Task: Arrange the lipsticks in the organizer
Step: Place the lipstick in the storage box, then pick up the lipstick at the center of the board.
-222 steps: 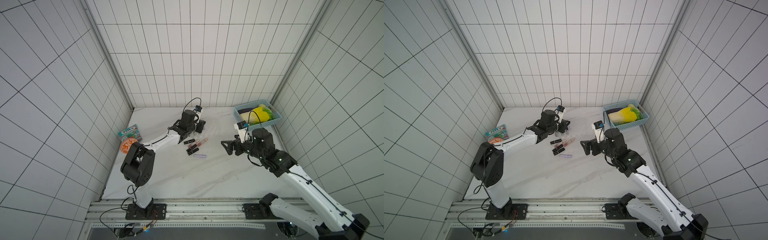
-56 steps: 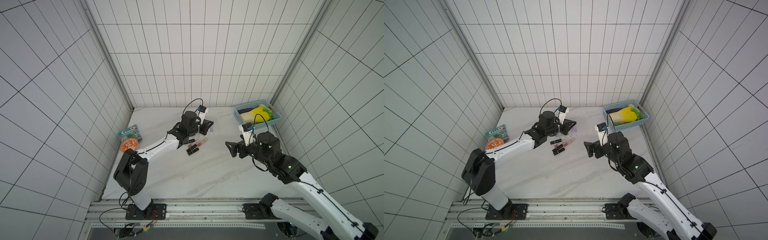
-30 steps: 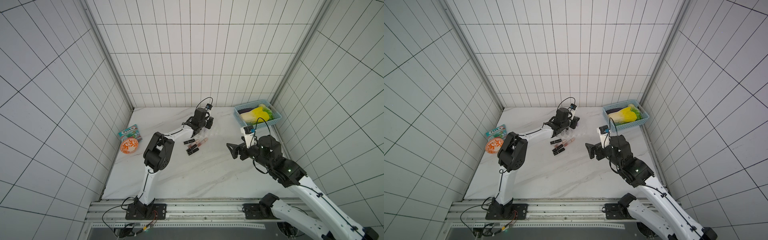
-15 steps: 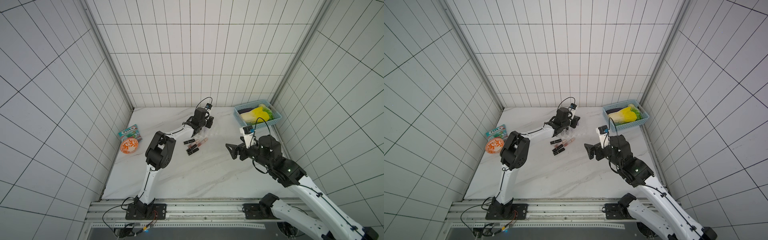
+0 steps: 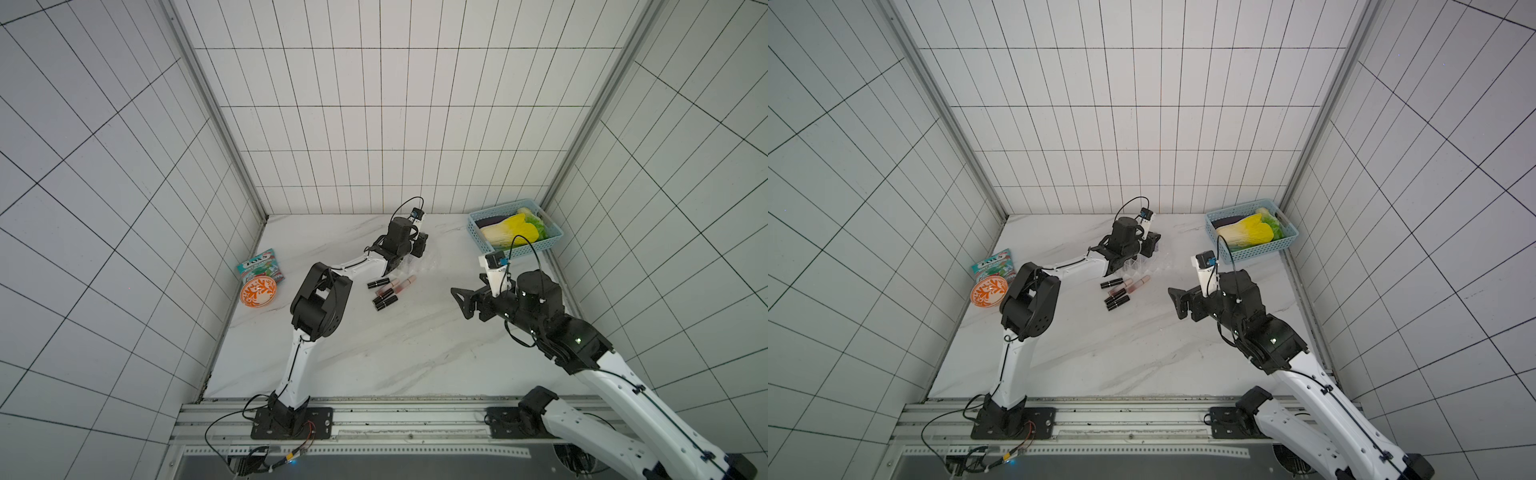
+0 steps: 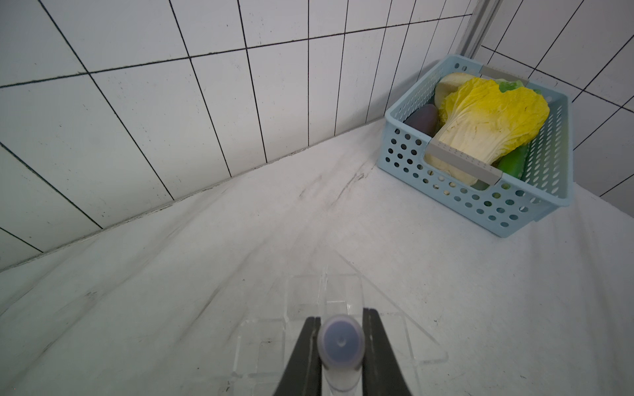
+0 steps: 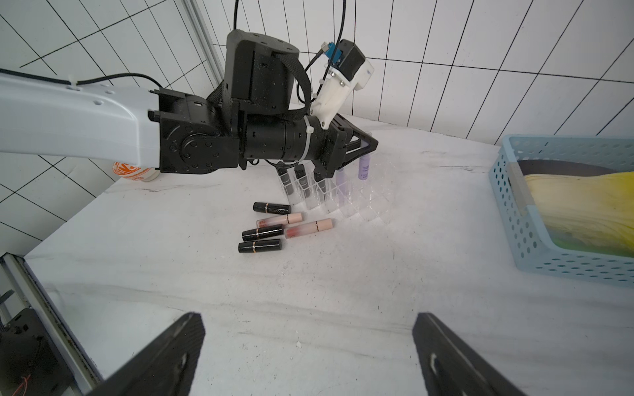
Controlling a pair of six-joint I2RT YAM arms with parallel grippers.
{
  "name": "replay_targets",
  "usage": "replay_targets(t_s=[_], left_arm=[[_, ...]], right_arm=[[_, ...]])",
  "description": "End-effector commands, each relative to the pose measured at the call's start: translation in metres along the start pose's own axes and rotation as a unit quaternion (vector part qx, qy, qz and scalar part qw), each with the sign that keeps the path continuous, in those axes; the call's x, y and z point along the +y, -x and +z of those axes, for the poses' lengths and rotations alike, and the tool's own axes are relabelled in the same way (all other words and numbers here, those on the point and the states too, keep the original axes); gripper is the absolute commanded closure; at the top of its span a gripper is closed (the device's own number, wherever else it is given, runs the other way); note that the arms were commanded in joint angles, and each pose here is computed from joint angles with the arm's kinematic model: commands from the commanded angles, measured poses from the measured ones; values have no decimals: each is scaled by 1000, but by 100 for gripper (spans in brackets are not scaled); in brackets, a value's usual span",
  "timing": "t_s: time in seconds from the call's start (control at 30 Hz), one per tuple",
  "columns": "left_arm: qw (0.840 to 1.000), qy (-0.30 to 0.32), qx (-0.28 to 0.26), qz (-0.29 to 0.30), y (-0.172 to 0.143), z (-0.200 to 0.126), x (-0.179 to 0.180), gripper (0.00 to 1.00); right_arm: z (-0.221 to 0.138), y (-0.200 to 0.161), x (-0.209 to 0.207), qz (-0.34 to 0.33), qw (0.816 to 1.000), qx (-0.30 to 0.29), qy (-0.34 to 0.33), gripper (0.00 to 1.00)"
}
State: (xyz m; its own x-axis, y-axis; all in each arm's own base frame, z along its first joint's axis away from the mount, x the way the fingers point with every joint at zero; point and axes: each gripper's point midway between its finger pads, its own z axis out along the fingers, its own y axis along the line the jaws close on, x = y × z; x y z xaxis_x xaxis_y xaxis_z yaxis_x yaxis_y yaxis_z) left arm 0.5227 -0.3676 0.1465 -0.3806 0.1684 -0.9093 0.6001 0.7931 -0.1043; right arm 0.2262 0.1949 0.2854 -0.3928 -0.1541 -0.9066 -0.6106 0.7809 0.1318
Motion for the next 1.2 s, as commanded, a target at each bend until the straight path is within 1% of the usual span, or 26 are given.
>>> replay_targets(t_s=[0.0, 0.27, 0.3, 0.33, 0.37, 0.4, 0.43, 0.5, 0.53, 0.57, 0.67, 0.73, 0.8, 0.87, 0.93, 1.0, 1.03, 1.1, 1.17], left_arm=[[1000, 1, 13, -4, -9, -8, -3, 85], [1000, -1, 6, 2, -7, -12, -9, 86], [1000, -2, 7, 4, -7, -11, -10, 84], [1000, -2, 10, 4, -9, -10, -9, 80], [1000, -4, 12, 4, -10, -9, -10, 71], [1000, -3, 12, 4, -10, -9, -10, 57], [1000, -3, 11, 3, -9, -10, -10, 45], [1000, -4, -1, 1, -1, -16, -11, 32], [1000, -3, -10, -1, 6, -21, -11, 28], [1000, -4, -21, -2, 13, -28, -14, 27], [998, 12, -61, -17, 42, -60, -11, 26], [995, 39, -84, -40, 58, -90, -1, 26], [990, 74, -102, -69, 65, -122, 15, 26], [983, 99, -113, -109, 65, -155, 38, 26], [971, 123, -113, -170, 53, -189, 69, 27], [957, 145, -101, -228, 27, -220, 99, 28], [951, 151, -102, -251, 18, -236, 109, 28], [934, 170, -110, -296, -11, -270, 132, 28], [919, 179, -129, -328, -29, -298, 143, 28]], right_arm=[[3, -5, -2, 4, 1000, 0, -1, 1], [3, -5, -2, 4, 1000, 1, 0, 2], [3, -5, -2, 4, 1000, 1, 0, 2], [3, -5, -2, 4, 1000, 2, 1, 2], [3, -5, -2, 3, 1000, 2, 1, 2], [4, -5, -1, 3, 1000, 2, 2, 2], [4, -5, -1, 4, 1000, 3, 3, 2], [5, -5, 0, 4, 1000, 6, 5, 2], [6, -6, -1, 3, 1000, 8, 4, 2], [7, -6, 0, 3, 1000, 11, 4, 2], [16, -9, -3, 2, 1000, 31, -3, 2], [30, -19, -1, -1, 998, 71, 2, 3], [45, -27, 5, -4, 994, 111, 18, 6], [61, -37, 13, -6, 988, 148, 44, 8], [75, -45, 21, -9, 982, 176, 70, 10], [90, -55, 30, -24, 975, 206, 83, 11], [96, -58, 34, -38, 972, 217, 85, 11], [108, -65, 44, -69, 963, 243, 92, 11], [121, -72, 53, -95, 953, 269, 99, 12]])
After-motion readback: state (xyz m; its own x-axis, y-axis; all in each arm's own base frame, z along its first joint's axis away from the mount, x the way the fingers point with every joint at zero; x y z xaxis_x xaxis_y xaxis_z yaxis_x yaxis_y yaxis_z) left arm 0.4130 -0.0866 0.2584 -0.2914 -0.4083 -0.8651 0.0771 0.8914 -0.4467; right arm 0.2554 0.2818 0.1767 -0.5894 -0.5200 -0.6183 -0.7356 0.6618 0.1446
